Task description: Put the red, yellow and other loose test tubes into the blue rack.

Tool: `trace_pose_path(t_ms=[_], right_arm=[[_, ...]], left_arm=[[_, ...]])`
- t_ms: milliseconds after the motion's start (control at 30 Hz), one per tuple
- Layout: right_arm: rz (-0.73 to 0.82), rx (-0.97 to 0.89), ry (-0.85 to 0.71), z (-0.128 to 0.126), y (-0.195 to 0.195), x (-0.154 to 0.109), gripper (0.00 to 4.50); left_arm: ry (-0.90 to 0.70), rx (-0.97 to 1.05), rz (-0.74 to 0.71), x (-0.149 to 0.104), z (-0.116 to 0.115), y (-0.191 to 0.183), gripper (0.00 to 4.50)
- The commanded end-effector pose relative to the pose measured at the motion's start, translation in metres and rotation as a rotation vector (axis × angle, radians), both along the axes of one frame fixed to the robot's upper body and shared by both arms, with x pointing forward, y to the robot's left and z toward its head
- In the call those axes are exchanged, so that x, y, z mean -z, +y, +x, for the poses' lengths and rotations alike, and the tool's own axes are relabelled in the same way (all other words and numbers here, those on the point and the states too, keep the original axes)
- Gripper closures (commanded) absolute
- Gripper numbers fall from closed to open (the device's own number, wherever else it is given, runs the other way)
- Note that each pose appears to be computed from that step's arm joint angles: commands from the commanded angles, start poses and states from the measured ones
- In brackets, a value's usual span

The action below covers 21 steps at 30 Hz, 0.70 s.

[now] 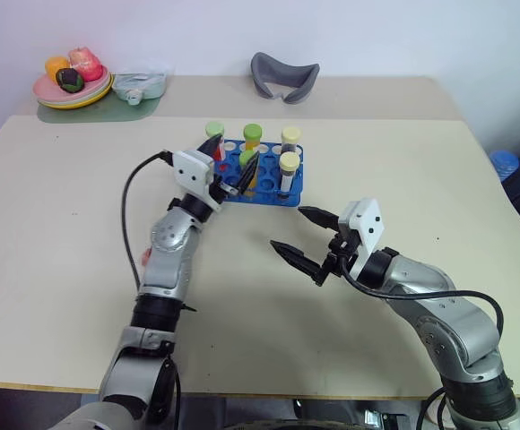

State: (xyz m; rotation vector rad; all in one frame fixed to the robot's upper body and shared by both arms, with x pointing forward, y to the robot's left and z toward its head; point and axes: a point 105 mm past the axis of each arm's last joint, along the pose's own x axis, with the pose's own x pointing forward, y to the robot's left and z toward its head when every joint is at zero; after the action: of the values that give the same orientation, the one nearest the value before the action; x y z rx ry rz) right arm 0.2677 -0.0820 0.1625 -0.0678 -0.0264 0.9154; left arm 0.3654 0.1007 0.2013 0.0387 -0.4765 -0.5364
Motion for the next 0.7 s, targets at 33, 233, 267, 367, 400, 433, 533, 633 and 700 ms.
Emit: trace_pose_path(t_ms=[33, 233, 267, 367, 400, 433, 533, 633, 700], right_arm=[[0.010, -0.018, -0.053, -0.003, 0.001, -0.012, 0.00], [-0.031, -0.064, -0.049, -0.001, -0.002, -0.010, 0.00], [-0.038, -0.074, -0.047, 0.000, -0.002, -0.009, 0.00], [-0.054, -0.102, -0.041, 0.000, -0.003, -0.008, 0.00], [-0.062, -0.118, -0.038, -0.001, -0.003, -0.007, 0.00], [-0.070, -0.136, -0.033, -0.002, -0.003, -0.006, 0.00], [-0.120, -0.214, -0.016, -0.011, -0.004, -0.001, 0.00], [-0.174, -0.271, -0.004, -0.017, -0.008, 0.003, 0.00], [-0.183, -0.274, -0.006, -0.016, -0.010, 0.003, 0.00]], left_arm=[[-0.020, -0.046, 0.007, -0.038, -0.015, 0.031, 0.31], [0.208, -0.156, 0.115, -0.054, -0.017, 0.077, 0.13], [0.316, -0.153, 0.153, -0.046, -0.018, 0.081, 0.13], [0.549, -0.149, 0.268, -0.028, -0.026, 0.088, 0.13], [0.653, -0.123, 0.313, -0.020, -0.033, 0.088, 0.13], [0.739, -0.109, 0.365, -0.013, -0.039, 0.089, 0.13], [0.928, -0.095, 0.494, 0.001, -0.052, 0.091, 0.13], [1.091, -0.138, 0.620, 0.019, -0.057, 0.098, 0.13], [1.152, -0.152, 0.644, 0.027, -0.053, 0.100, 0.13]])
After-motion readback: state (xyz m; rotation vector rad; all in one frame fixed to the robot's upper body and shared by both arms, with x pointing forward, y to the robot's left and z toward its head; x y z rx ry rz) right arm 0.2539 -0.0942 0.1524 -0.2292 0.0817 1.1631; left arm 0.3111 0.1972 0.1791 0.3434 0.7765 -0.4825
